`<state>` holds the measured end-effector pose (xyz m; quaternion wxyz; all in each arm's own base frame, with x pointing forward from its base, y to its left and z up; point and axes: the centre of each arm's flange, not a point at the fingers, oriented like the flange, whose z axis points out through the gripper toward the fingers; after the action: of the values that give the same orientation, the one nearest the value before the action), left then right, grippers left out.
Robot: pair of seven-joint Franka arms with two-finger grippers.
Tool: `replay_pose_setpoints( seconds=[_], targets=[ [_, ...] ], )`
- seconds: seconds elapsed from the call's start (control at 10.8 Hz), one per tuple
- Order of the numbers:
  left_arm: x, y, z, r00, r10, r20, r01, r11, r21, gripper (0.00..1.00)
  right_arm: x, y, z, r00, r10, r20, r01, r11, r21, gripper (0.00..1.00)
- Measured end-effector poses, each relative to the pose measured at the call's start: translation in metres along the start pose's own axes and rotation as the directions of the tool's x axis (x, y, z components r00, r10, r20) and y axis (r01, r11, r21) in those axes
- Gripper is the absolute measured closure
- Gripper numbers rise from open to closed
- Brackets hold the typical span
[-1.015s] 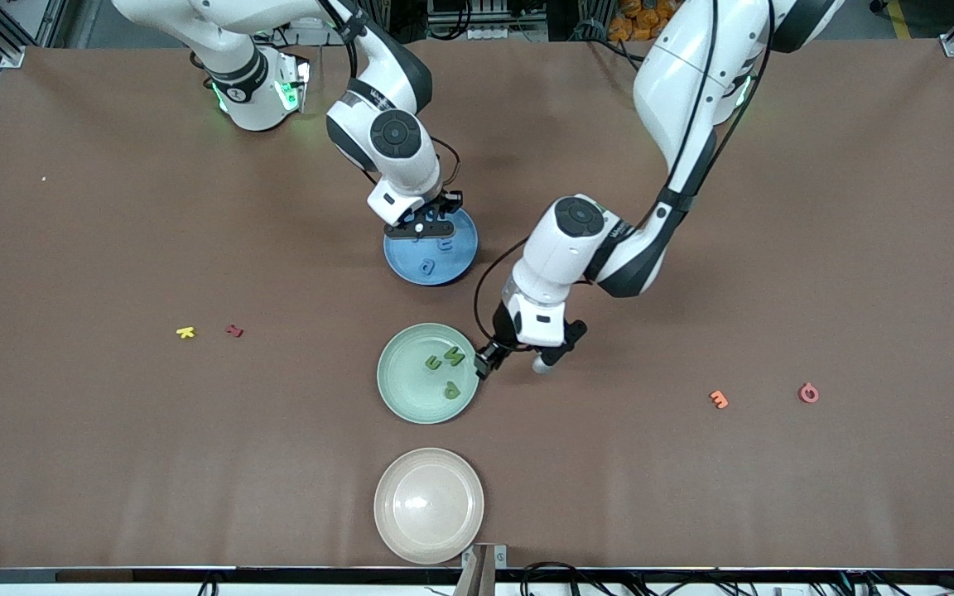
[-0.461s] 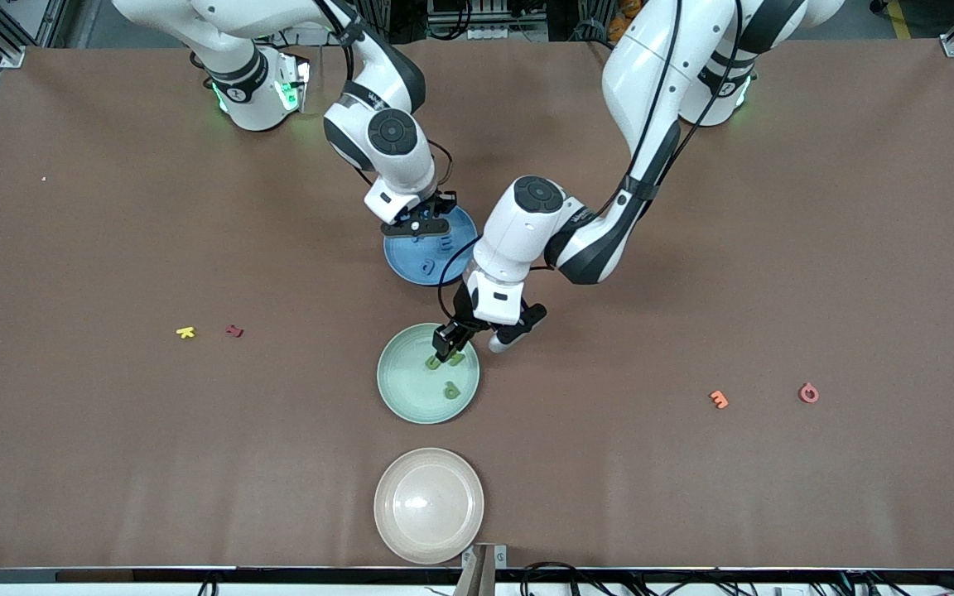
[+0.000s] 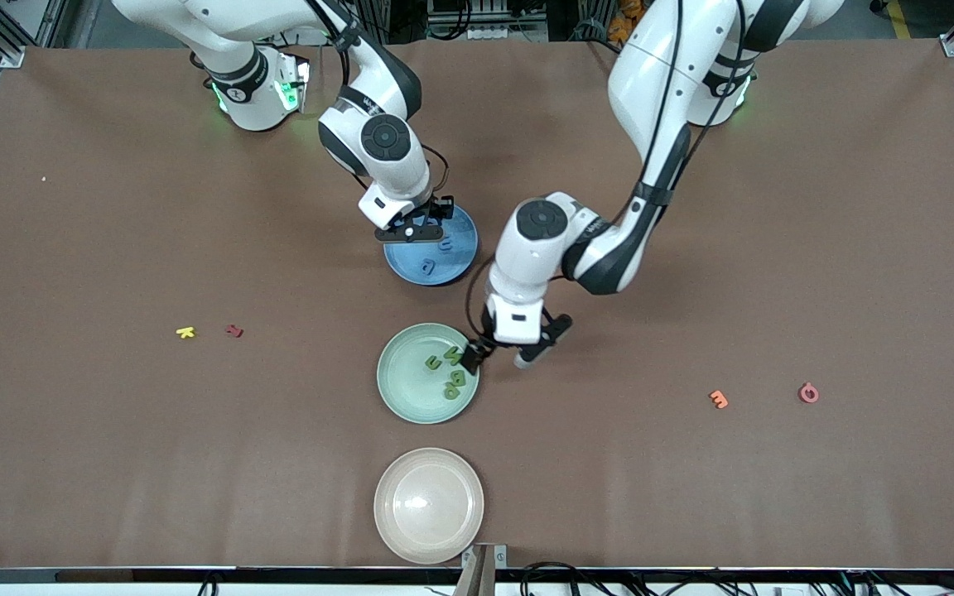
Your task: Sort letters by color into matching plates
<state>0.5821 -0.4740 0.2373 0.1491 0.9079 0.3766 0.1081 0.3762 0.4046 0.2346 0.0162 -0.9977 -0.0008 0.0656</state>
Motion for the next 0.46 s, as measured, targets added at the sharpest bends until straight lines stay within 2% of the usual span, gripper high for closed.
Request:
replay_pose_setpoints(
  seconds=[0.18,0.28,0.46],
  targets=[
    [0.064,-0.032,0.017,0.997,0.076,-0.012,-0.072,0.983,0.169,0.00,0.003,-0.003,-0.007,1.000,0.002,-0.004,-0.002,1.000,0.002,0.02],
    [0.099,-0.049,0.021,0.995,0.102,0.004,-0.100,0.965,0.244,0.00,0.006,-0.006,-0.013,1.000,0.002,0.001,-0.002,1.000,-0.007,0.00],
    [0.172,-0.086,0.013,0.982,0.176,0.075,-0.191,0.909,0.370,0.00,0.017,-0.014,-0.041,1.000,0.004,0.009,-0.004,0.999,-0.031,0.00]
  ],
)
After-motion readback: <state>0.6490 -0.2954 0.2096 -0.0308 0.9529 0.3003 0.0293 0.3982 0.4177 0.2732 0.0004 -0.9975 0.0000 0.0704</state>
